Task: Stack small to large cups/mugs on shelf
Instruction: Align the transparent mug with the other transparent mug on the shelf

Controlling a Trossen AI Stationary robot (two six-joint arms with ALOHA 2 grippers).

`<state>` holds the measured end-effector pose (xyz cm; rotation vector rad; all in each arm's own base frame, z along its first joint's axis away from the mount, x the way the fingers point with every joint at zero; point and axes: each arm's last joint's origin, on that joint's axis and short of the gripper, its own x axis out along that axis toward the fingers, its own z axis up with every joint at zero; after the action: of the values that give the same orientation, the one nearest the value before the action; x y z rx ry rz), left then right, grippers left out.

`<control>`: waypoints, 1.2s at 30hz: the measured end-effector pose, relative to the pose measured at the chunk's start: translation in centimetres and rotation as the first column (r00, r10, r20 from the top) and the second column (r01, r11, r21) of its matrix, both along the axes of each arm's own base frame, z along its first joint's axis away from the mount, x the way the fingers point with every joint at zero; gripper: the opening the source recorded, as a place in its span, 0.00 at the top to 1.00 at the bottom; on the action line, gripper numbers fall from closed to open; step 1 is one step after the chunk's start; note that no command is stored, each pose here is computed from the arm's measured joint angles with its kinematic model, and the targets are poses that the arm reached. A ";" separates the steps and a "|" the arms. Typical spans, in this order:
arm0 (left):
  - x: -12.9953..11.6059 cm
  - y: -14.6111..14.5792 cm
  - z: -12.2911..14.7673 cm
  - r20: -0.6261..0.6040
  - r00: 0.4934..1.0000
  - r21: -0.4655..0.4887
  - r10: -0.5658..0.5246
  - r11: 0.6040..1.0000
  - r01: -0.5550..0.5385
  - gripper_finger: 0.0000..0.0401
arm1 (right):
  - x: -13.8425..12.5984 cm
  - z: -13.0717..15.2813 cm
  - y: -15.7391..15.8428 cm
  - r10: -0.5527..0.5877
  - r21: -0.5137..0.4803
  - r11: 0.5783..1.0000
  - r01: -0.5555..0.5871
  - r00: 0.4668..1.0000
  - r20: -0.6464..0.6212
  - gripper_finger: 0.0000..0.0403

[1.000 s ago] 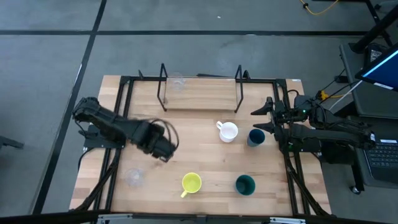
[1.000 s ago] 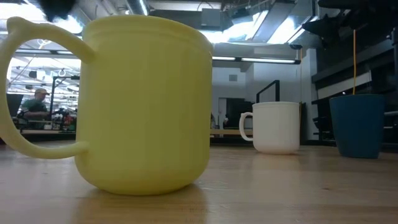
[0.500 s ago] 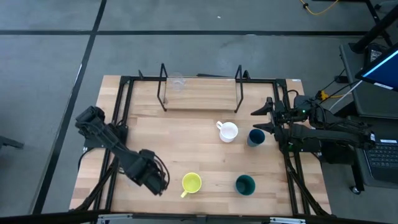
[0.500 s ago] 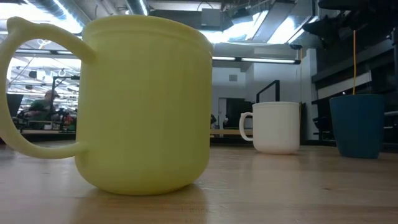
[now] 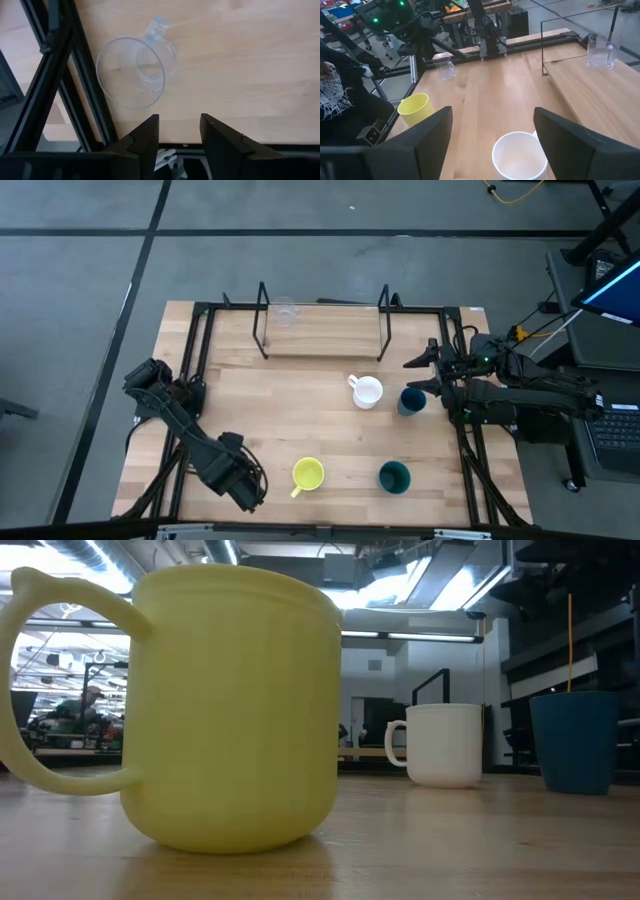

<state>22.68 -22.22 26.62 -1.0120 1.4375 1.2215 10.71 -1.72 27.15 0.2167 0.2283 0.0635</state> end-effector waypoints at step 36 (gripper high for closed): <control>-1.3 1.1 -7.3 -0.093 0.996 0.012 0.005 1.000 -0.004 0.69 | 0.0 0.0 0.1 0.018 0.005 1.000 -0.018 1.000 0.001 0.30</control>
<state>21.35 -21.14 19.31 -0.9619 1.4980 1.2938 10.71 -1.66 27.16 0.2200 0.2293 0.0820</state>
